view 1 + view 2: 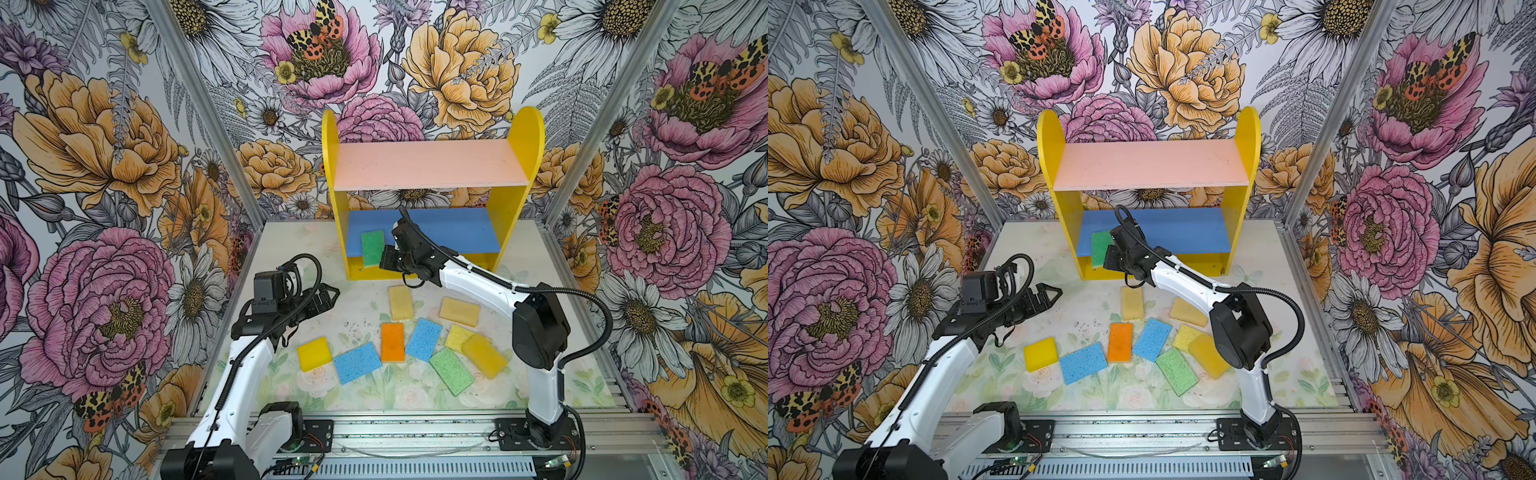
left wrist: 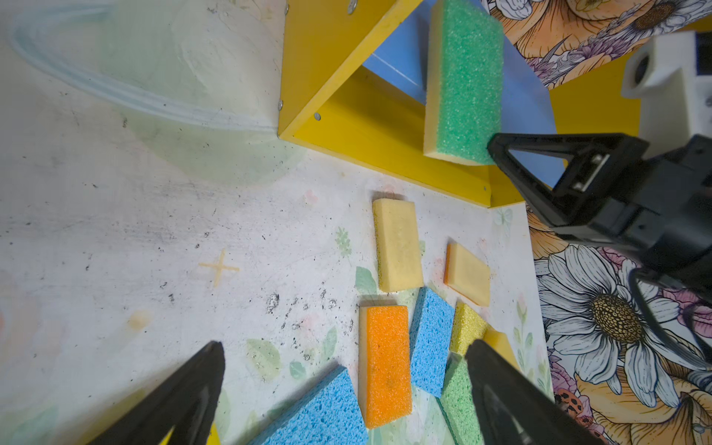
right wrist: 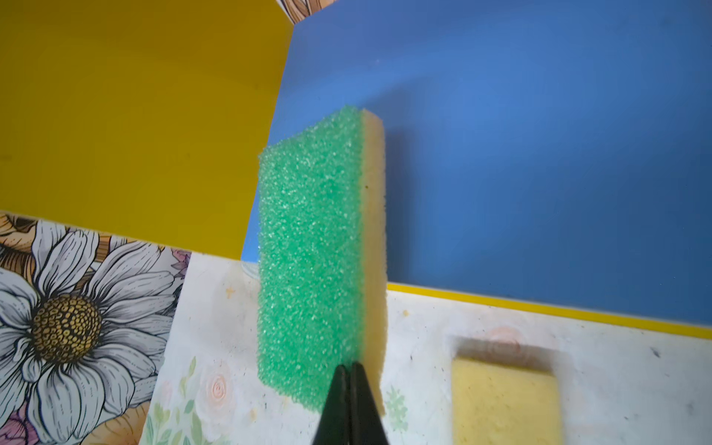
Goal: Place and organize the cleaning sponges onto the shelf
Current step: 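Place the green sponge upright on the blue shelf, open right gripper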
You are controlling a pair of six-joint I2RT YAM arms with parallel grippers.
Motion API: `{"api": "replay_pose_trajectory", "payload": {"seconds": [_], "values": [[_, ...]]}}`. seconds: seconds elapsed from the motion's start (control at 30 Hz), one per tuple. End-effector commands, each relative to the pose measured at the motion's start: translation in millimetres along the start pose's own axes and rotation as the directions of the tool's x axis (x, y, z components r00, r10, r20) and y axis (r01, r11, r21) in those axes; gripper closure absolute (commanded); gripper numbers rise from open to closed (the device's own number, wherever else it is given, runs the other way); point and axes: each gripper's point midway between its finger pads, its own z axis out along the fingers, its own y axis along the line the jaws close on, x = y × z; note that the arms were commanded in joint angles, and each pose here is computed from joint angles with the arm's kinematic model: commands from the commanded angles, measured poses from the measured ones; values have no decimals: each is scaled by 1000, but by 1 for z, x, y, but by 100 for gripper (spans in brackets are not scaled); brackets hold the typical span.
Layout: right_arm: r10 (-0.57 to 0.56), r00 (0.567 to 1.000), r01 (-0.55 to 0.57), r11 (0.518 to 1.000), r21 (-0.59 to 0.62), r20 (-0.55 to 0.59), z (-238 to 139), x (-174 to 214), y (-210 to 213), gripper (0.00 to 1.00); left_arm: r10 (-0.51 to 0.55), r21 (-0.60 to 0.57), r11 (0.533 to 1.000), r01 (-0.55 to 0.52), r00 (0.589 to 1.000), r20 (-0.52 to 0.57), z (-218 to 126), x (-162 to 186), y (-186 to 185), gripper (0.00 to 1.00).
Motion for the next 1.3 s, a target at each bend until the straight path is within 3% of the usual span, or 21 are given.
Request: {"api": "replay_pose_trajectory", "payload": {"seconds": [0.0, 0.9, 1.27], "values": [[28, 996, -23, 998, -51, 89, 0, -32, 19, 99, -9, 5, 1000, 9, 1000, 7, -3, 2, 0, 1], [91, 995, -86, 988, -130, 34, 60, -32, 37, 95, -5, 7, 1000, 5, 1000, -6, -1, 5, -2, 1], [86, 996, -80, 988, -131, 40, 55, -34, 38, 63, -7, 4, 1000, 7, 1000, -5, 0, 5, -1, 1]]}}
